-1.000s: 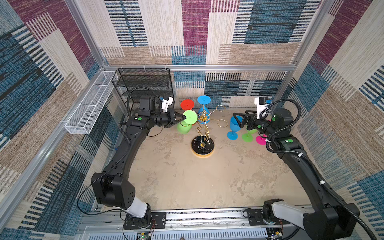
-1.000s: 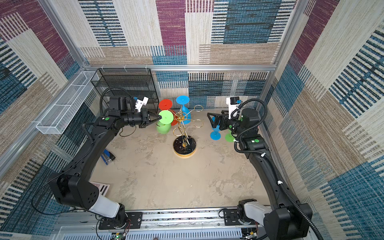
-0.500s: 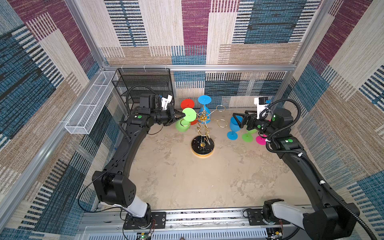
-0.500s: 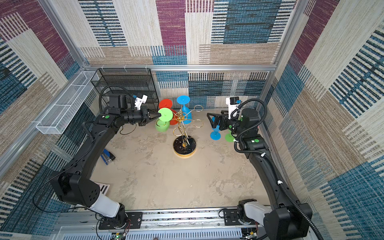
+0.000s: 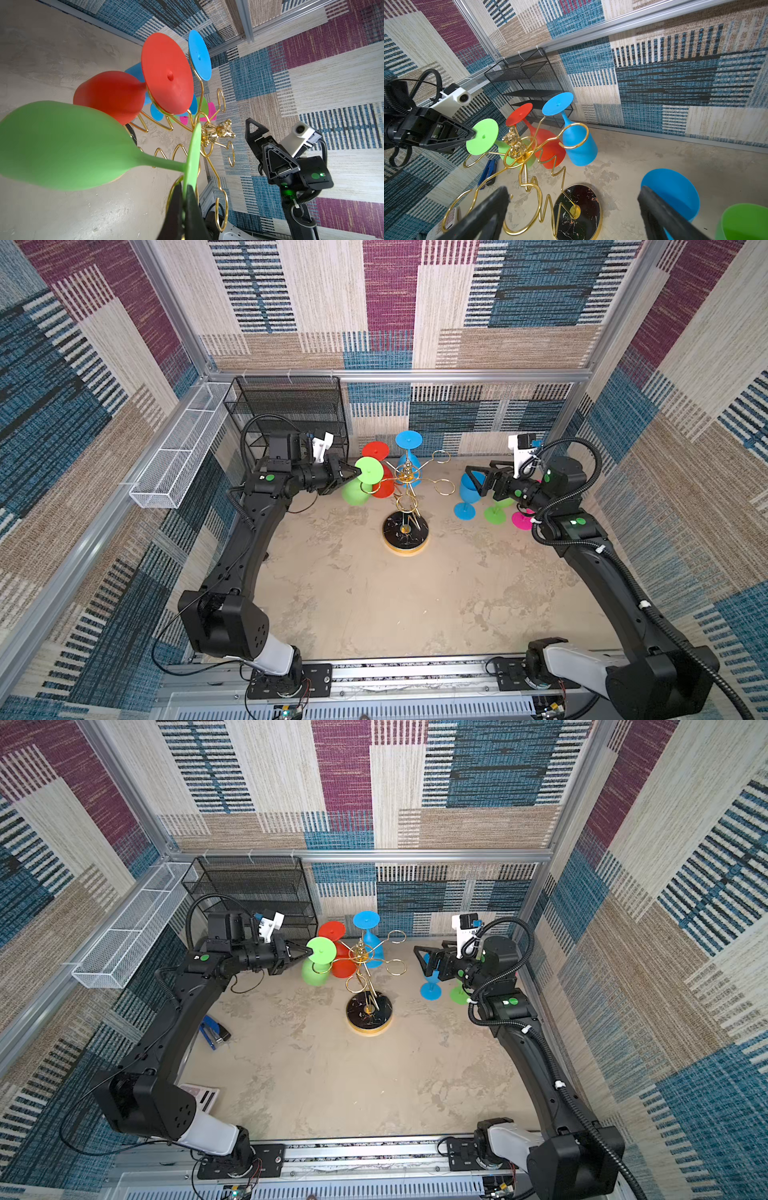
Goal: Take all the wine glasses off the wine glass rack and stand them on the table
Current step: 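Lift the green glass off the rack with the left gripper, then raise the green glass high while the right gripper reaches toward it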
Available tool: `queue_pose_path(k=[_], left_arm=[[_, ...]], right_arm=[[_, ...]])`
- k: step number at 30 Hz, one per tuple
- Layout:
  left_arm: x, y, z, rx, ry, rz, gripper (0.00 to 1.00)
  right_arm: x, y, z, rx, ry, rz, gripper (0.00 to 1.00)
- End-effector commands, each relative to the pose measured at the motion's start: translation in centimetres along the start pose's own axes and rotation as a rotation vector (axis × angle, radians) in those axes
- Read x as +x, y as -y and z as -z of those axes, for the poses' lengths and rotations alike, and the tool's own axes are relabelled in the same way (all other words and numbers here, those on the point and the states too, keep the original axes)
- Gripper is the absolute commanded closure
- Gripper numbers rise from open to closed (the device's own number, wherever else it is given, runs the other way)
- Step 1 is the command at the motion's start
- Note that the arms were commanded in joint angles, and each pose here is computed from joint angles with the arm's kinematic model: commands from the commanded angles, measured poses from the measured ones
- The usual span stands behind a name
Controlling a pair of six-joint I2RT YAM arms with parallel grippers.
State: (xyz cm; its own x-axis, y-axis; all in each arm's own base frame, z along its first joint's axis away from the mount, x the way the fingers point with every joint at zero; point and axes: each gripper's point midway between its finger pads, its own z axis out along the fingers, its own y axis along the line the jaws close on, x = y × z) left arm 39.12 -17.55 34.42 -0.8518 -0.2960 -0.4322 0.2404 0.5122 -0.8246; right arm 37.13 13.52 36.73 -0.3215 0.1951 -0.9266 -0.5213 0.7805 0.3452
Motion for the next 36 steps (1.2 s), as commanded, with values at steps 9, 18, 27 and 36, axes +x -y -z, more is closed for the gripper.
queue_pose_path(k=[9, 18, 27, 36], left_arm=[[-0.6, -0.4, 2.7, 0.022, 0.076, 0.011, 1.0], [-2.2, -0.3, 7.7, 0.041, 0.199, 0.009, 1.0], [-4.8, 5.6, 13.9, 0.162, 0.335, -0.097, 1.0], [-6.2, 12.2, 17.0, 0.334, 0.389, -0.179, 1.0]], right_arm=[[-0.9, -0.6, 0.3, -0.015, 0.021, 0.006, 0.01], [-1.5, -0.9, 1.0, -0.002, 0.036, 0.038, 0.01], [-3.3, -2.1, 1.5, -0.037, 0.083, 0.118, 0.01], [-4.7, -4.9, 1.3, -0.11, 0.133, 0.201, 0.01]])
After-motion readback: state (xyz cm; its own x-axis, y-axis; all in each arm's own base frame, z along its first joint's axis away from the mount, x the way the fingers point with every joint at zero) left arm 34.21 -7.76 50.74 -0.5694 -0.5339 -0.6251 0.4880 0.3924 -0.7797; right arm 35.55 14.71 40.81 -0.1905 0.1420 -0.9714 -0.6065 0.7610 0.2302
